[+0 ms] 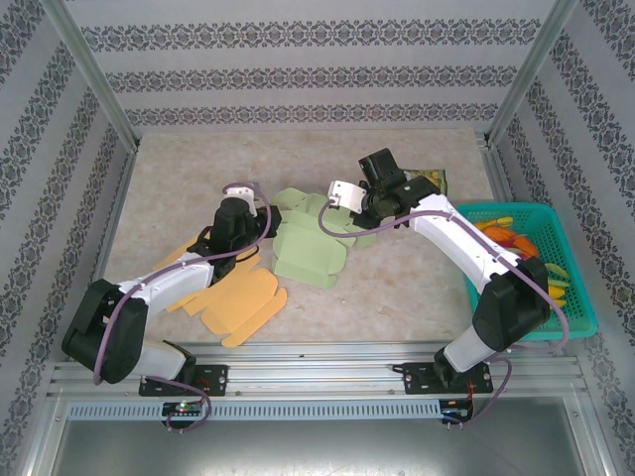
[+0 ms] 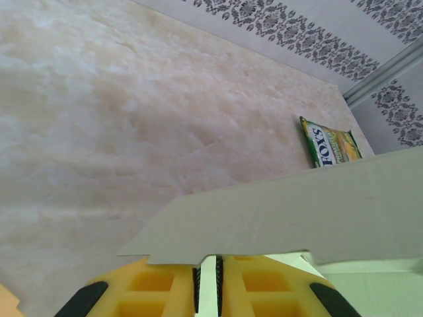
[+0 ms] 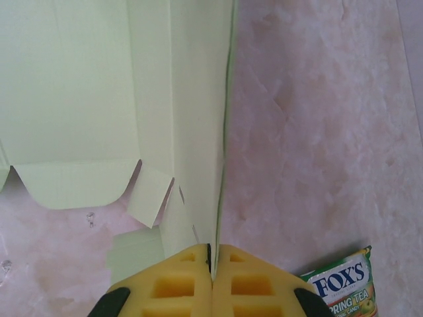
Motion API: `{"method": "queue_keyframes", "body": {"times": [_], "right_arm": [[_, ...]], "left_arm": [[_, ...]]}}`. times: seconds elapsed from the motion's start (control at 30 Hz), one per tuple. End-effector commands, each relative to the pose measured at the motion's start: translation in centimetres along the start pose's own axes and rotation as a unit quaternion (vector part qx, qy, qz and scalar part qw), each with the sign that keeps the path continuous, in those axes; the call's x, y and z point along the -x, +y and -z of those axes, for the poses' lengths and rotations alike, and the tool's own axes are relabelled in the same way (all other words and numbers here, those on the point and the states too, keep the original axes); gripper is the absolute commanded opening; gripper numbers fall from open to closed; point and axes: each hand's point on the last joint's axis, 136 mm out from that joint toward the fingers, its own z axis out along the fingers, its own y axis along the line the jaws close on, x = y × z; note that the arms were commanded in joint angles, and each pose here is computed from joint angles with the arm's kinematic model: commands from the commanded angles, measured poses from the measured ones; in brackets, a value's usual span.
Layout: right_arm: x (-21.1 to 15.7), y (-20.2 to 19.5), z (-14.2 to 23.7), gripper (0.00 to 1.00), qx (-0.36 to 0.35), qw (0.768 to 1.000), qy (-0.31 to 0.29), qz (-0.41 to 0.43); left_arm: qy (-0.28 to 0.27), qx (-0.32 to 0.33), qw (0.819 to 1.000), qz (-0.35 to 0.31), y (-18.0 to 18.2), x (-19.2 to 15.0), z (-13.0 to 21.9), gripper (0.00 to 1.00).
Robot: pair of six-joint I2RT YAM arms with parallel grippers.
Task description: Fold the paper box
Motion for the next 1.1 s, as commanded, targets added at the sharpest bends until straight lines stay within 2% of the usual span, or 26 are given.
{"method": "queue_keyframes", "body": {"times": [0.0, 0.23, 0.37, 0.63, 0.9, 1.07], "right_arm": [[0.4, 1.1, -0.1, 0.00, 0.022, 1.000, -0.010, 0.000], [0.8, 2.1, 0.2, 0.00, 0.049, 0.998, -0.025, -0.001], [1.0, 2.3, 0.3, 0.00, 0.059, 0.998, -0.029, -0.007], [1.6, 2.6, -0.2, 0.00, 0.073, 0.996, -0.043, -0.028], [1.3, 3.2, -1.0, 0.00, 0.087, 0.995, -0.038, -0.030], [1.0, 3.1, -1.4, 0.00, 0.093, 0.994, -0.041, -0.044]], "left_arm": [[-0.009, 0.025, 1.000, 0.008, 1.6, 0.1, -0.4, 0.17], [-0.022, 0.049, 0.999, 0.000, 2.6, 0.5, -1.6, 0.18], [-0.015, 0.014, 1.000, 0.009, 1.4, 0.2, -2.3, 0.18], [0.005, -0.098, 0.994, 0.053, -3.3, -0.2, -3.7, 0.19], [-0.001, -0.132, 0.990, 0.049, -5.8, 0.3, -3.9, 0.19], [0.010, -0.143, 0.988, 0.057, -6.0, -0.6, -4.1, 0.19]]}}
